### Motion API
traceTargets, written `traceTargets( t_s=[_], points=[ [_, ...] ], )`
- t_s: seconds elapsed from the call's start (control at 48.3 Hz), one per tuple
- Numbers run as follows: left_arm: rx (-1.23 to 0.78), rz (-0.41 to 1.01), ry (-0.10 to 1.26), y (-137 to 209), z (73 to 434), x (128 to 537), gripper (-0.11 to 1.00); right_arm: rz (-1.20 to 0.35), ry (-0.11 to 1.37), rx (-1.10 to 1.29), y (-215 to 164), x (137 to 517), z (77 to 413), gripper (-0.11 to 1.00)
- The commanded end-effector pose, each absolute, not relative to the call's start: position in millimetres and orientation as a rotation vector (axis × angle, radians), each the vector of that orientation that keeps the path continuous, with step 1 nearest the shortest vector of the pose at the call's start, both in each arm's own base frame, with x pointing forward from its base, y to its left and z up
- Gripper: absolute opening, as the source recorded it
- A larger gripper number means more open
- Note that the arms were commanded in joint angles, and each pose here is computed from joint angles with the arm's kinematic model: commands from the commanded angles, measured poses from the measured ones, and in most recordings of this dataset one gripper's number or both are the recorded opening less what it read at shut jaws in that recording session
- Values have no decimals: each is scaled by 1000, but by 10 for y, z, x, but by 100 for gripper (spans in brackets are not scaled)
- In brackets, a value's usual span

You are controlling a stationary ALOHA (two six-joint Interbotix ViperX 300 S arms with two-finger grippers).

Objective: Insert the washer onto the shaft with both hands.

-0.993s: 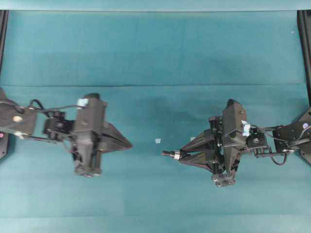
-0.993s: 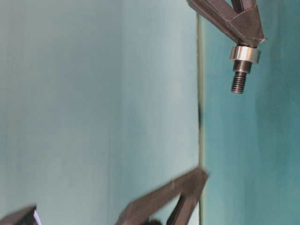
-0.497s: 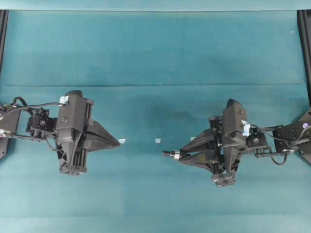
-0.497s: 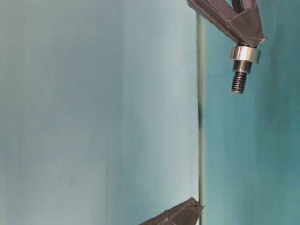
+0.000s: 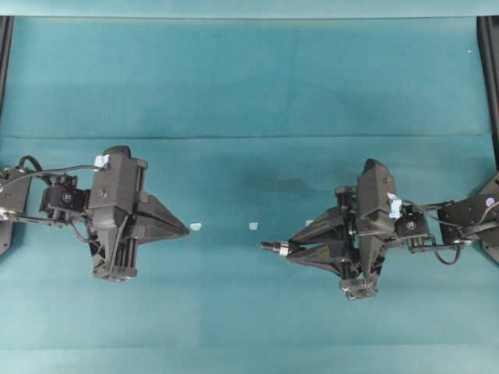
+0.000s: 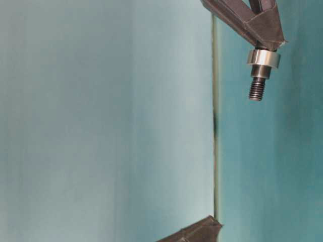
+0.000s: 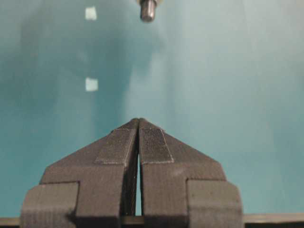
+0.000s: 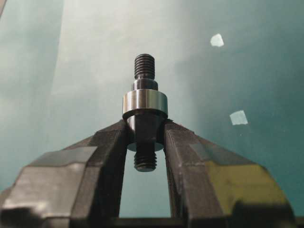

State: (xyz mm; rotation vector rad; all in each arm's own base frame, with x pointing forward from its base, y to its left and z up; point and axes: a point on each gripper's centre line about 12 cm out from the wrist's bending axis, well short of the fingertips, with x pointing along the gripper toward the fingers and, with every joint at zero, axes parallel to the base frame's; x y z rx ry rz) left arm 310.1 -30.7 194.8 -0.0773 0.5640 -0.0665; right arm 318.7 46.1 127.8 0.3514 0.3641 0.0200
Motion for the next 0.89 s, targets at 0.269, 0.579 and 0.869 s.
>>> traceTargets(
  t_s=[0.269, 0.579, 0.869],
  points=[
    [-77, -68, 556, -312, 2004, 3104, 6, 25, 327, 349, 458, 3216, 1360, 0],
    [-77, -68, 556, -312, 2004, 3104, 16, 26, 329, 348, 459, 3215, 1359, 0],
    [-77, -70, 555, -317, 2010, 3107, 16, 25, 330, 348, 459, 3211, 1355, 0]
  ],
)
